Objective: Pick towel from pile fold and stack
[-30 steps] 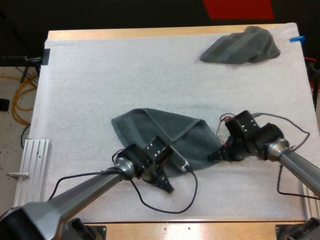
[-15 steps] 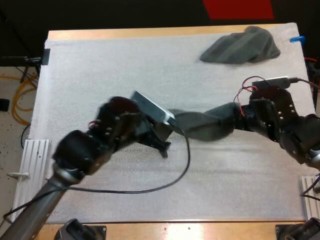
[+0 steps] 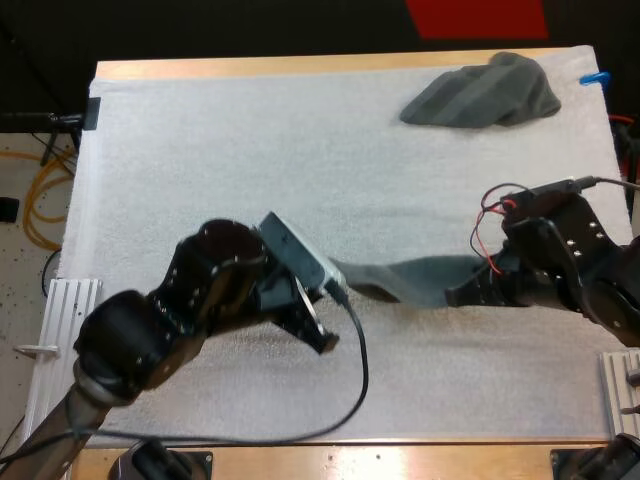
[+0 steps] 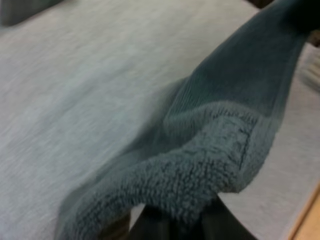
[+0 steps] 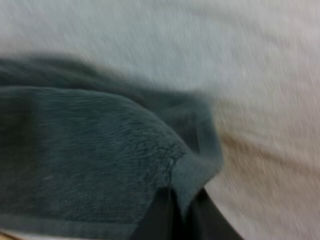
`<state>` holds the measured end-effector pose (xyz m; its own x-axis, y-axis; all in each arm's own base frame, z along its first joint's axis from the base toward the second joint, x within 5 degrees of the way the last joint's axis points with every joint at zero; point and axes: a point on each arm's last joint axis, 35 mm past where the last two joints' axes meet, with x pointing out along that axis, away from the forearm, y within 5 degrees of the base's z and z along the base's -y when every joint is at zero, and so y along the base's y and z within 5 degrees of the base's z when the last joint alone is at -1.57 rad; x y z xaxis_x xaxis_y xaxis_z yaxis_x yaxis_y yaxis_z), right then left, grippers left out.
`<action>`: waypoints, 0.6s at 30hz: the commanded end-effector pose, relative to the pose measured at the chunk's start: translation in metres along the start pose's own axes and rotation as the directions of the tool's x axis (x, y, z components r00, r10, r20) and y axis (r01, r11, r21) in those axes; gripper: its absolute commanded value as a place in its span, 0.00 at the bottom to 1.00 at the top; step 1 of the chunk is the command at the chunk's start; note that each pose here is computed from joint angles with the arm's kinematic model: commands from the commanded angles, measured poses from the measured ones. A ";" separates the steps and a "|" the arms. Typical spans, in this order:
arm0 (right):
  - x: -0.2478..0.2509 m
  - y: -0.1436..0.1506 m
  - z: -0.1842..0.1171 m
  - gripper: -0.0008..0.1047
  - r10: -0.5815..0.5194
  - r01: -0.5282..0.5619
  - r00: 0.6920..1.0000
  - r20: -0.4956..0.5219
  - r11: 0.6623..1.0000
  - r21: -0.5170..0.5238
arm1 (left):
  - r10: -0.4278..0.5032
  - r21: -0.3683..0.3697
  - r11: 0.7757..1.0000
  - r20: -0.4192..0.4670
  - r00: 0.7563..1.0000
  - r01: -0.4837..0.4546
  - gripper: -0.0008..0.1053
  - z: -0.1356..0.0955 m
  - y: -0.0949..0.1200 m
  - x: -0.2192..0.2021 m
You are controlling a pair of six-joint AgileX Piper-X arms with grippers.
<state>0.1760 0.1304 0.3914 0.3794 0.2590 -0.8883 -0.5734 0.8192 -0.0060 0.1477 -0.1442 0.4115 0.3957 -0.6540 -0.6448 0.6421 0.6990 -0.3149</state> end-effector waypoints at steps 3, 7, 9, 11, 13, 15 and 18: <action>0.000 0.000 -0.007 0.01 0.000 0.000 0.997 -0.071 1.000 -0.001 | 0.014 0.017 1.000 0.042 0.999 -0.015 0.01 -0.002 -0.010 -0.009; -0.001 0.003 -0.012 0.01 0.084 -0.084 0.989 -0.122 0.996 0.008 | 0.006 0.031 0.999 0.035 0.999 -0.007 0.01 -0.005 -0.016 -0.011; -0.004 0.004 -0.014 0.01 0.119 -0.118 0.987 -0.112 0.993 0.012 | 0.009 0.024 1.000 0.005 1.000 -0.009 0.01 -0.008 -0.017 -0.011; -0.009 0.004 -0.016 0.01 0.141 -0.141 0.985 -0.095 0.990 0.015 | 0.019 0.015 1.000 -0.044 0.999 -0.018 0.01 -0.014 -0.017 -0.010; -0.015 0.005 -0.019 0.01 0.158 -0.157 0.984 -0.079 0.987 0.015 | 0.023 0.009 1.000 -0.071 0.997 -0.022 0.01 -0.017 -0.017 -0.011; -0.022 0.006 -0.024 0.01 0.166 -0.165 0.984 -0.070 0.986 0.020 | 0.021 0.000 1.000 -0.088 0.996 -0.021 0.01 -0.019 -0.018 -0.010; -0.032 0.009 -0.033 0.01 0.175 -0.173 0.982 -0.071 0.984 0.033 | -0.017 -0.013 1.000 -0.107 0.994 0.015 0.01 -0.022 -0.026 -0.010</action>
<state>0.1363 0.1145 0.4034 0.2321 0.3591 -0.9040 -0.6090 0.7783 0.1528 0.1130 -0.1513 0.4078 0.3081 -0.6252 -0.7171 0.6478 0.6899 -0.3232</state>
